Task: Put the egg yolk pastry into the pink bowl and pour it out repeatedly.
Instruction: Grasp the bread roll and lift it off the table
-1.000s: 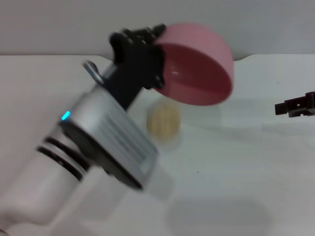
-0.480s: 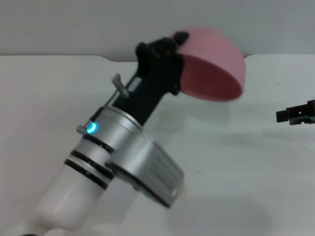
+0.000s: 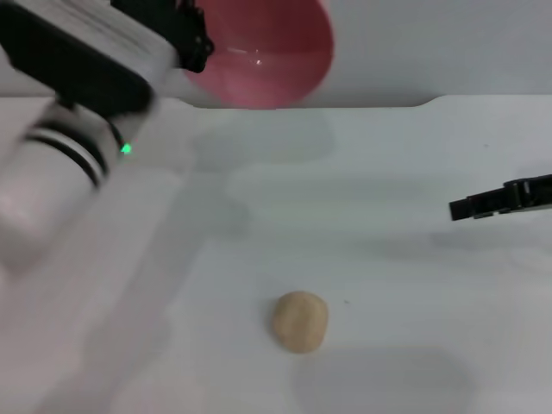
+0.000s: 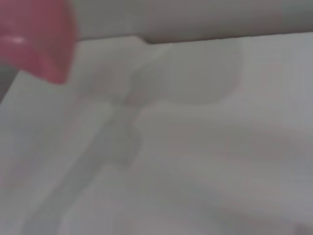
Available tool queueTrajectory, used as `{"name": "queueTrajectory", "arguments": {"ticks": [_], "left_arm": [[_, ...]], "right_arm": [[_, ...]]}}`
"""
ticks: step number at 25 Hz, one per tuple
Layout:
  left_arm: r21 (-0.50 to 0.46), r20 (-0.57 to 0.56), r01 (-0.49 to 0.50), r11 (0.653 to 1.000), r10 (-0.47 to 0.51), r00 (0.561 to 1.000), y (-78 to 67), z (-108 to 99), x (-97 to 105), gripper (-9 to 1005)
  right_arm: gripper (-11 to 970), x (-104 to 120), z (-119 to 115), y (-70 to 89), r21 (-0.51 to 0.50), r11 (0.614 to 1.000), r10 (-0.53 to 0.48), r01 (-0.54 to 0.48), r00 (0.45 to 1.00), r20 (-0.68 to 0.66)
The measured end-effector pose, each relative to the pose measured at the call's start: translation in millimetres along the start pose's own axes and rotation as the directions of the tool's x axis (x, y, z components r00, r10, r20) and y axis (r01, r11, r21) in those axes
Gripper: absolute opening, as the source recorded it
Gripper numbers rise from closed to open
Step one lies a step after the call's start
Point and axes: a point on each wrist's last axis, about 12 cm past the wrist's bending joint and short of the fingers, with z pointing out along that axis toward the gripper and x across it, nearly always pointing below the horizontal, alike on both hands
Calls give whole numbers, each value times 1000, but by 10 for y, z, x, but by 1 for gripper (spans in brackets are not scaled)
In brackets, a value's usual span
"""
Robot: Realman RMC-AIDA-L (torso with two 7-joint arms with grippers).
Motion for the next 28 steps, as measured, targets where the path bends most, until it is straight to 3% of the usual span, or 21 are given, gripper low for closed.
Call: {"name": "queueTrajectory", "arguments": {"ticks": [2, 3, 4, 5, 6, 8, 11, 13, 17, 22, 28], "left_arm": [[115, -57, 183, 976, -177, 983, 247, 64, 86, 0], [177, -88, 274, 945, -262, 961, 341, 80, 130, 0], [237, -146, 393, 888, -367, 918, 487, 105, 205, 0], [259, -186, 452, 853, -415, 890, 559, 120, 251, 0], [286, -243, 532, 797, -476, 845, 655, 134, 296, 0], [295, -389, 654, 697, -537, 748, 885, 137, 429, 0], [250, -565, 739, 626, -525, 636, 1088, 64, 557, 0], [205, -653, 754, 624, -487, 581, 1163, -7, 600, 0], [106, -773, 741, 663, -414, 481, 1301, -228, 589, -1], [34, -802, 693, 720, -394, 448, 1396, -498, 504, -1], [3, -841, 655, 756, -353, 411, 1408, -658, 450, -1]], "right_arm": [[502, -36, 55, 68, -19, 999, -47, 47, 999, -14], [502, -55, 96, 105, -26, 997, -72, 71, 997, -24], [503, -64, 119, 124, -31, 996, -84, 83, 996, -30], [503, -74, 152, 149, -37, 995, -100, 98, 994, -42], [503, -85, 181, 165, -39, 993, -111, 109, 992, -52], [504, -102, 221, 193, -43, 991, -132, 129, 989, -66], [505, -137, 290, 241, -56, 984, -175, 171, 981, -78], [506, -160, 375, 293, -93, 967, -243, 238, 968, -58], [507, -154, 498, 379, -166, 934, -325, 317, 945, -23], [509, -136, 760, 543, -252, 876, -421, 412, 907, 19], [519, -121, 1104, 691, -271, 858, -470, 436, 879, -74]]}}
